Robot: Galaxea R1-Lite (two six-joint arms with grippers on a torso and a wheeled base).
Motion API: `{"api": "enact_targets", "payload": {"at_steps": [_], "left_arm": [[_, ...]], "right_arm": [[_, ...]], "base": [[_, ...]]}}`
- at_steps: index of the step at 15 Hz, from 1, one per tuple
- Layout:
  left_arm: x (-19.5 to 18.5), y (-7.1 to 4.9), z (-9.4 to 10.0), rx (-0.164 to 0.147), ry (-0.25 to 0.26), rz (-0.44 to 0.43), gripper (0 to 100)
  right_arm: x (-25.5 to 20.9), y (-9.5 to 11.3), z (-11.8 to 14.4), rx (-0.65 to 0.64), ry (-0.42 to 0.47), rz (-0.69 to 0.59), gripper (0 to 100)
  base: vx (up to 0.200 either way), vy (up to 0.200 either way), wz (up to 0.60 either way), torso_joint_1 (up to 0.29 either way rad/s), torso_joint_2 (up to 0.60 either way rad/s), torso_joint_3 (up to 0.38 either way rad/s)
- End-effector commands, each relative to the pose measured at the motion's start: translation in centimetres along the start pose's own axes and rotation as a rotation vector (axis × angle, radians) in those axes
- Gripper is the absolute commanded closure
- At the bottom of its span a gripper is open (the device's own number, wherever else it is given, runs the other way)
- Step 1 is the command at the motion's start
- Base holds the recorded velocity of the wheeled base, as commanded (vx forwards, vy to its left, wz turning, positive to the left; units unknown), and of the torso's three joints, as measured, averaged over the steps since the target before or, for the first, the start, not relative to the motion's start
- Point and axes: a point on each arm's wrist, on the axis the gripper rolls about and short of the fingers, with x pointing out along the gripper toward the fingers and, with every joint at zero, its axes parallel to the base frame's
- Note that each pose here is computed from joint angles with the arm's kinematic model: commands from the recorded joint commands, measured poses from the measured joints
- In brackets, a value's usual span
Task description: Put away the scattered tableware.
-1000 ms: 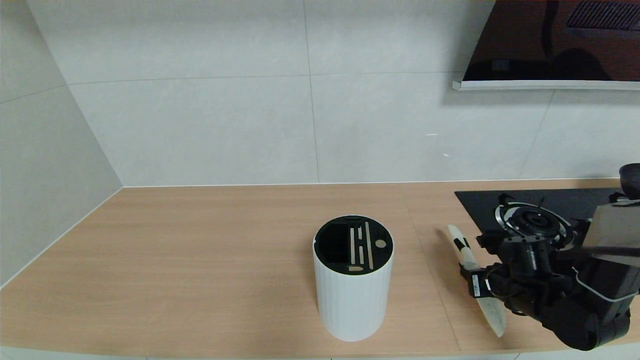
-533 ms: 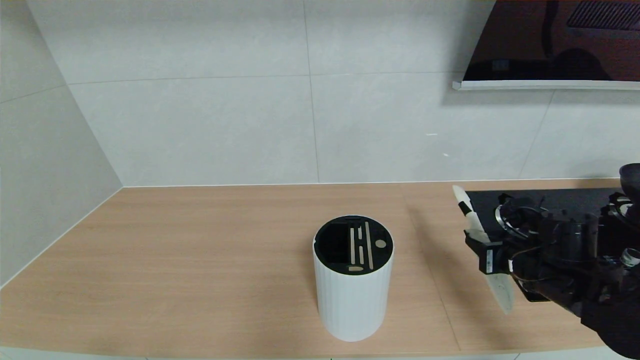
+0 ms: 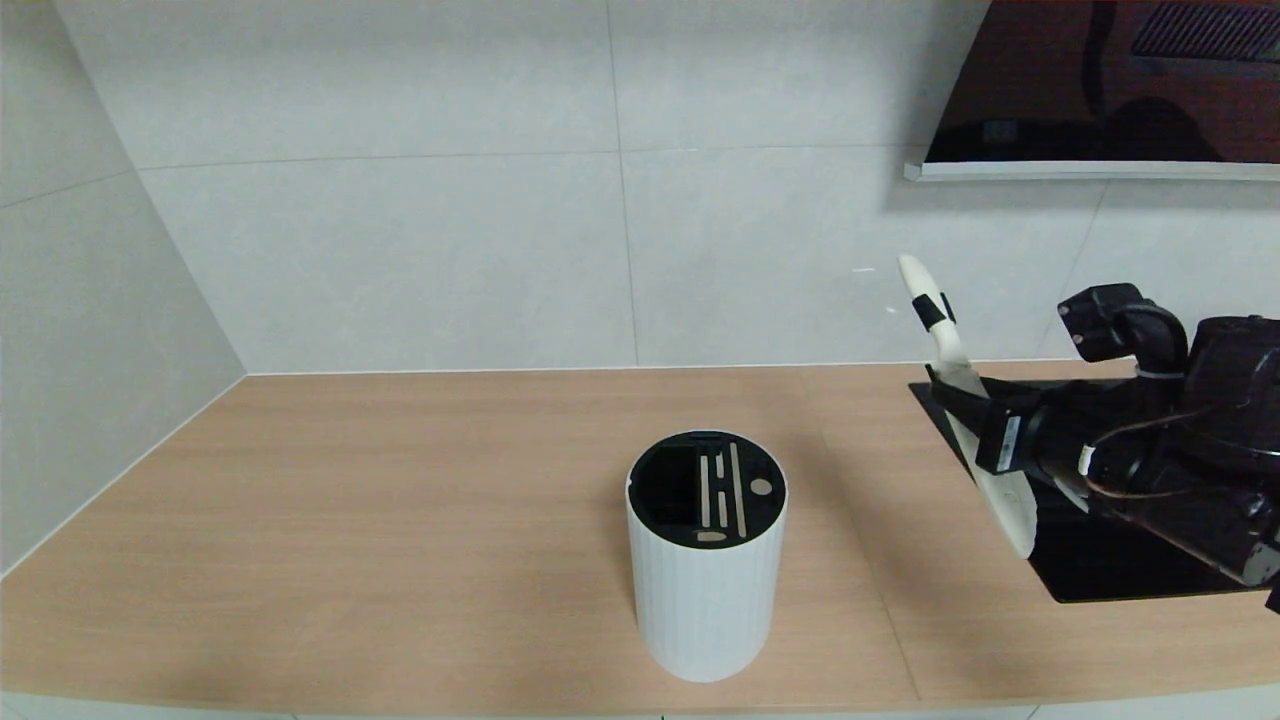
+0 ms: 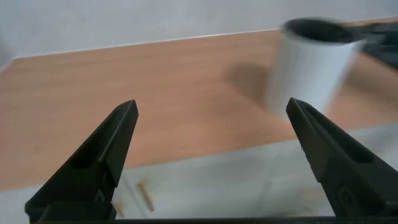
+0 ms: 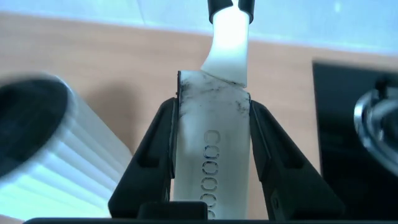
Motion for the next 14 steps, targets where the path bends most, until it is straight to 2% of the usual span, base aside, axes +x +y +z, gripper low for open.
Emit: {"api": "enact_targets", "payload": {"at_steps": [1, 2, 4, 5, 6, 7, 8, 9, 10, 13, 14], "left_arm": [[6.6, 1.6, 6.3, -0.038, 0.186, -0.071, 0], [9.5, 2.3, 7.5, -0.022, 0.192, -0.087, 0], [13.2, 2.9, 8.7, -0.028, 0.179, -0.087, 0], [16.6, 2.9, 9.3, -0.059, 0.198, -0.113, 0], [18.2, 2.2, 9.2, -0.101, 0.217, -0.171, 0], [19.6, 0.8, 8.9, -0.171, 0.237, -0.248, 0], [20.8, -0.8, 8.6, -0.259, 0.247, -0.319, 0], [21.4, -1.4, 8.5, -0.312, 0.242, -0.346, 0], [23.3, -2.4, 8.2, -0.401, 0.224, -0.378, 0], [25.6, -2.8, 8.2, -0.485, 0.118, -0.381, 0], [25.7, -2.9, 8.5, -0.541, 0.104, -0.397, 0]], "right_arm": [[0.1, 0.7, 2.1, 0.002, -0.052, 0.059, 100], [0.5, 0.9, 2.7, 0.000, -0.064, 0.143, 100], [1.4, 1.4, 3.8, -0.001, -0.088, 0.184, 100], [1.9, 2.9, 4.5, -0.003, -0.072, 0.227, 100], [1.9, 3.9, 4.4, -0.006, -0.050, 0.240, 100], [2.0, 5.1, 3.9, -0.011, -0.028, 0.242, 100], [2.1, 6.4, 3.4, -0.018, -0.013, 0.235, 100], [2.1, 7.1, 3.1, -0.022, -0.010, 0.233, 100], [2.2, 8.3, 2.6, -0.029, 0.002, 0.246, 100], [1.6, 10.2, 2.5, -0.031, 0.006, 0.304, 100], [1.2, 11.0, 2.3, -0.032, 0.010, 0.331, 100]], "base": [[0.000, 0.000, 0.00, 0.000, 0.00, 0.000], [0.000, 0.000, 0.00, 0.000, 0.00, 0.000], [0.000, 0.000, 0.00, 0.000, 0.00, 0.000], [0.000, 0.000, 0.00, 0.000, 0.00, 0.000], [0.000, 0.000, 0.00, 0.000, 0.00, 0.000], [0.000, 0.000, 0.00, 0.000, 0.00, 0.000], [0.000, 0.000, 0.00, 0.000, 0.00, 0.000], [0.000, 0.000, 0.00, 0.000, 0.00, 0.000], [0.000, 0.000, 0.00, 0.000, 0.00, 0.000], [0.000, 0.000, 0.00, 0.000, 0.00, 0.000], [0.000, 0.000, 0.00, 0.000, 0.00, 0.000]]}}
